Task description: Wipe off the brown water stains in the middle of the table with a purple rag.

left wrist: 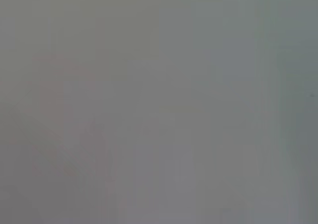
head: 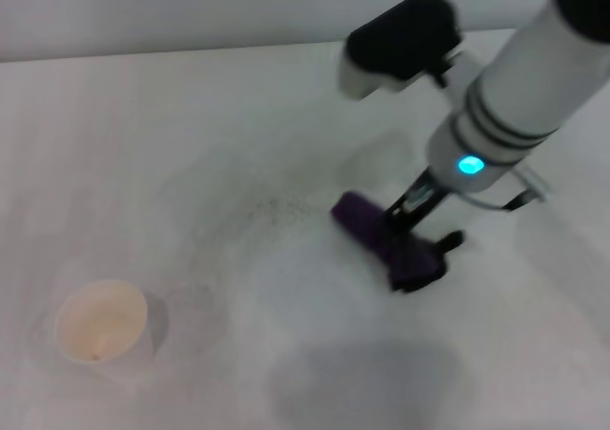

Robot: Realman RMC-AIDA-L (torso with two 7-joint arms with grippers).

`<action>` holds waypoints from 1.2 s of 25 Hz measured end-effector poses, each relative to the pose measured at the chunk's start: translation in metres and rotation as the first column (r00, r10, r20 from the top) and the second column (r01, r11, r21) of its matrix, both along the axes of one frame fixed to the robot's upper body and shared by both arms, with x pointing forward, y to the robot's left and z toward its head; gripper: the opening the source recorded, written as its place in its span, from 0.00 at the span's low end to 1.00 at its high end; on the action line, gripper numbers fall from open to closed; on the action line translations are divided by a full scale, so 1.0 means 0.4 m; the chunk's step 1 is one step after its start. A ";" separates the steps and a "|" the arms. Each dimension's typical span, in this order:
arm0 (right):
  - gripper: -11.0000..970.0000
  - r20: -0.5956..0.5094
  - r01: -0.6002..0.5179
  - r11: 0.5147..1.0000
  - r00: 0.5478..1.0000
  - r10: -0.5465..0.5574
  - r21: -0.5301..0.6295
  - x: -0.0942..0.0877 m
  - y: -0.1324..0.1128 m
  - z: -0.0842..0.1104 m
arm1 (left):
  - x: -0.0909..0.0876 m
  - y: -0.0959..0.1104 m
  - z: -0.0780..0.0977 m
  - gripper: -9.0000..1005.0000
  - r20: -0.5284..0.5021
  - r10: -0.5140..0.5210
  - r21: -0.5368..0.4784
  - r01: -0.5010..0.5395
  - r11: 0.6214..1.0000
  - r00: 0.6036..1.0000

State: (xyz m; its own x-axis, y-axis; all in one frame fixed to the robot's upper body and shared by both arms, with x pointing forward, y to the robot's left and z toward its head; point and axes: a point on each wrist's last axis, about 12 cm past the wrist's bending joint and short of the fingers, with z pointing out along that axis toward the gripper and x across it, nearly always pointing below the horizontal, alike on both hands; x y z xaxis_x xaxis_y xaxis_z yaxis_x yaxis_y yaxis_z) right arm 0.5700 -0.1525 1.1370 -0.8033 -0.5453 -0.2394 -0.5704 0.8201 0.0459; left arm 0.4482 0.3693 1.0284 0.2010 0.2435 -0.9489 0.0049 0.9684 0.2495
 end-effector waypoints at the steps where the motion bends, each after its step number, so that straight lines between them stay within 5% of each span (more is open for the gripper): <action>1: 0.13 0.003 0.009 1.000 1.000 -0.009 0.003 0.005 -0.013 0.002 | 0.000 -0.002 -0.001 0.88 0.000 0.000 -0.002 0.000 1.000 1.000; 18: 0.17 0.059 0.137 0.991 0.989 -0.137 0.013 0.046 -0.141 -0.070 | 0.010 -0.005 0.004 0.88 0.014 0.012 -0.011 -0.012 1.000 1.000; 21: 0.17 0.071 0.158 0.985 0.984 -0.163 0.066 0.043 -0.175 -0.087 | 0.013 -0.007 0.005 0.88 0.016 0.010 -0.012 -0.010 1.000 1.000; 26: 0.35 0.076 0.142 0.967 0.984 -0.160 0.210 0.028 -0.219 -0.098 | 0.022 -0.013 0.005 0.88 0.014 0.007 -0.016 -0.007 1.000 1.000; 30: 0.35 0.125 0.104 0.928 0.980 -0.158 0.357 0.025 -0.264 -0.079 | 0.022 -0.020 0.002 0.88 0.010 0.005 -0.022 -0.005 1.000 1.000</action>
State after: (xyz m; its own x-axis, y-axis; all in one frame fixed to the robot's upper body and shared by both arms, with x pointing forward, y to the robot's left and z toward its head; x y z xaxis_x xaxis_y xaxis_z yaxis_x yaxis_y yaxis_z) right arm 0.5799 -0.2581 1.1053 -0.8023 -0.2989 -0.5166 -0.4813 0.8358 0.2640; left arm 0.4570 0.3614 1.0291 0.2095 0.2232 -0.9520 -0.0028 0.9737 0.2277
